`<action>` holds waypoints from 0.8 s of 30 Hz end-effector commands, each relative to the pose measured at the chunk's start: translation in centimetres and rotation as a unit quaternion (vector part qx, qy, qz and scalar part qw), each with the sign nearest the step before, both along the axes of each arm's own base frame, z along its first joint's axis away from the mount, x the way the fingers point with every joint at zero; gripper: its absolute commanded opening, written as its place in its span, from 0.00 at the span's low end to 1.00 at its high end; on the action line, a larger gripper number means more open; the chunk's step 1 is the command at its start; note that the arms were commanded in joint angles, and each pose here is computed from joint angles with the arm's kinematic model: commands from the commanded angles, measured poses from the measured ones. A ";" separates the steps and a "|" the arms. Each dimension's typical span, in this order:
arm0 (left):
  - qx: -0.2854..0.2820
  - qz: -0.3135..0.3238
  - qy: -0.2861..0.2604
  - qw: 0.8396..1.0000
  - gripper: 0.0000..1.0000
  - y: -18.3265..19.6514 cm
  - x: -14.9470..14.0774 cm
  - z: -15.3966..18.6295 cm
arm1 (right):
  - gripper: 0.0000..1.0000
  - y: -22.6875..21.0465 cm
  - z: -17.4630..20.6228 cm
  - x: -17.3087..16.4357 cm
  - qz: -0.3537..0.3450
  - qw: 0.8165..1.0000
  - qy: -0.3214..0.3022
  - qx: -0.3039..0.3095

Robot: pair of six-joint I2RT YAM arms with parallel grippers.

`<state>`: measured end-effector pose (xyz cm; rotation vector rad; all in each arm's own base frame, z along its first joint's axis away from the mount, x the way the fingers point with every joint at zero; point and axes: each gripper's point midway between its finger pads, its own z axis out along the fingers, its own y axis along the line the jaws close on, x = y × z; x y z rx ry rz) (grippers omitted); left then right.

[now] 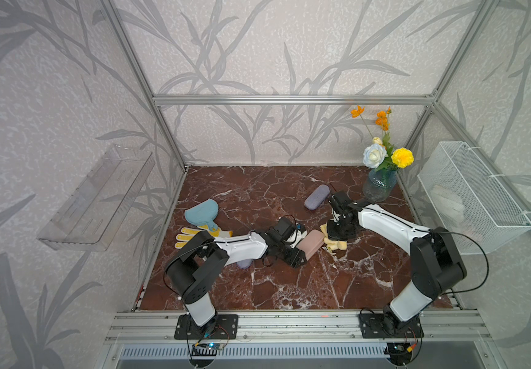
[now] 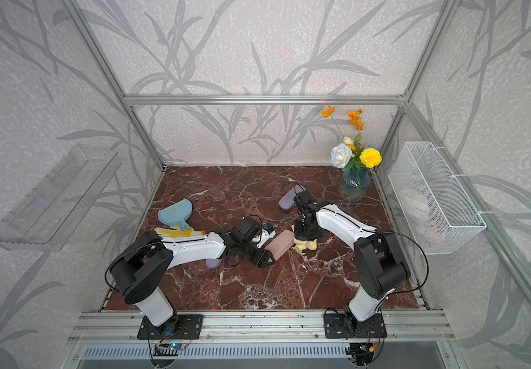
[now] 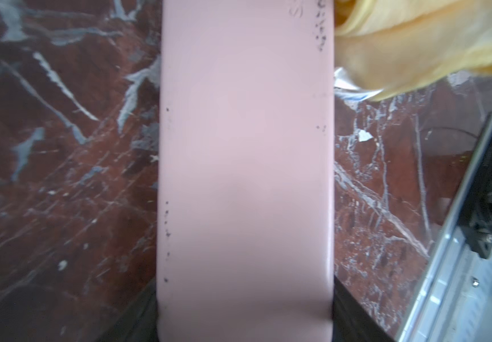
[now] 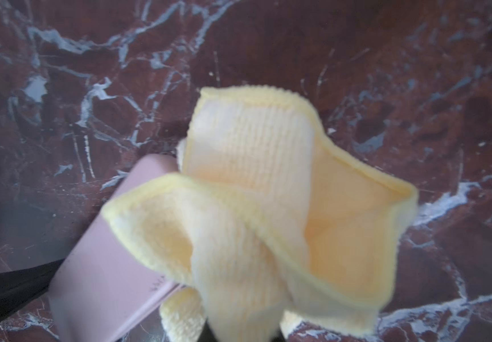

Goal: Wipe the eyeglass case
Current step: Wipe the dirt from the eyeglass case.

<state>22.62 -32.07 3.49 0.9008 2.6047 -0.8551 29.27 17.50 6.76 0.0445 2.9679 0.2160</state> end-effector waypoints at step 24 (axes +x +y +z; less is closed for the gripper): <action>-0.055 0.014 0.129 0.990 0.00 1.0 -2.4 -0.9 | 0.00 2.8 -1.4 1.7 0.016 1.000 -0.011 0.012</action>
